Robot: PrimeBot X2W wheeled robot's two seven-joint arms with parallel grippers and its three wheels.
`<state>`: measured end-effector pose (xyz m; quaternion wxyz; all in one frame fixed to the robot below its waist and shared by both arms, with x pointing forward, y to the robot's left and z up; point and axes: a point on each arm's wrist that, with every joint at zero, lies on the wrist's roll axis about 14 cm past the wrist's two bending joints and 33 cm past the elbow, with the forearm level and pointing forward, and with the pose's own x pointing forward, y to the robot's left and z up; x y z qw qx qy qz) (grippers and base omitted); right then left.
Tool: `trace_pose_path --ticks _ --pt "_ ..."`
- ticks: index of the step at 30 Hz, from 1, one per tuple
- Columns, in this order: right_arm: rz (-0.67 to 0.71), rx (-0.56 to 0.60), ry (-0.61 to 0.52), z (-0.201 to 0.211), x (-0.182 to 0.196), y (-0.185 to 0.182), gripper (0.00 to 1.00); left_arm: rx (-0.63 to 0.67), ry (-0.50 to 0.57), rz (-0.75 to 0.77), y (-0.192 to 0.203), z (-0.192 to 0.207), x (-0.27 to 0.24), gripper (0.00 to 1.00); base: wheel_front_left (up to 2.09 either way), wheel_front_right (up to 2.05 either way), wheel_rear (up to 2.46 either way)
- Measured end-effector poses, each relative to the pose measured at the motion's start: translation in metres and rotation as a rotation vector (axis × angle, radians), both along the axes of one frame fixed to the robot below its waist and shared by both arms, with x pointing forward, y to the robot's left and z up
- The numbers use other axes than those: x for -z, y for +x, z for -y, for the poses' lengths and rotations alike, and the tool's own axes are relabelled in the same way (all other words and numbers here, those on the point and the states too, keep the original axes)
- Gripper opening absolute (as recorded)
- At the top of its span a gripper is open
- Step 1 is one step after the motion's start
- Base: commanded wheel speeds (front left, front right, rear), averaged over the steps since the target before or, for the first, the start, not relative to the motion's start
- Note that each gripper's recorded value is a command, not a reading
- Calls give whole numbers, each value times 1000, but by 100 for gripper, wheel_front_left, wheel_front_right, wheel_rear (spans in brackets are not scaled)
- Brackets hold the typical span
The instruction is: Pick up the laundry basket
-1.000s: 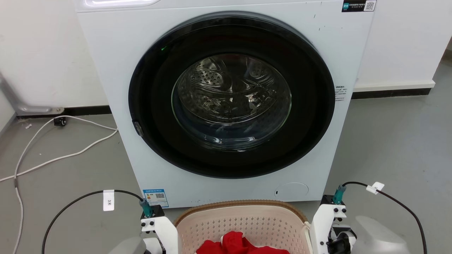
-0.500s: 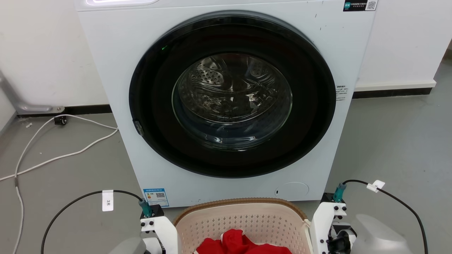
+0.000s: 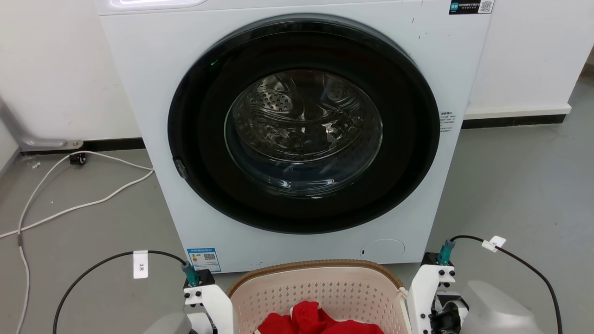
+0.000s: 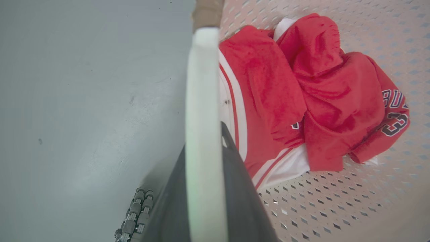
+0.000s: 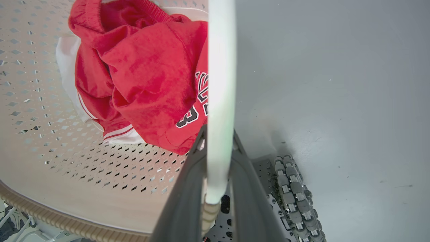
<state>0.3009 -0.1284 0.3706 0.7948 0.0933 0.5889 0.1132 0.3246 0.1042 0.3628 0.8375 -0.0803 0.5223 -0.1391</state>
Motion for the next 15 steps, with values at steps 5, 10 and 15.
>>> trace_pose_path --ticks 5,10,15 --pt "4 -2 -1 0 -1 0 0 -2 0 0 0 -1 0 0 0 0 0" --pt "9 -1 2 -1 -2 1 0 -4 1 5 -1 -1 -1 0 0 0 0" --pt "9 -1 3 -1 -2 1 0 -6 0 4 -1 -2 -1 0 0 0 0"
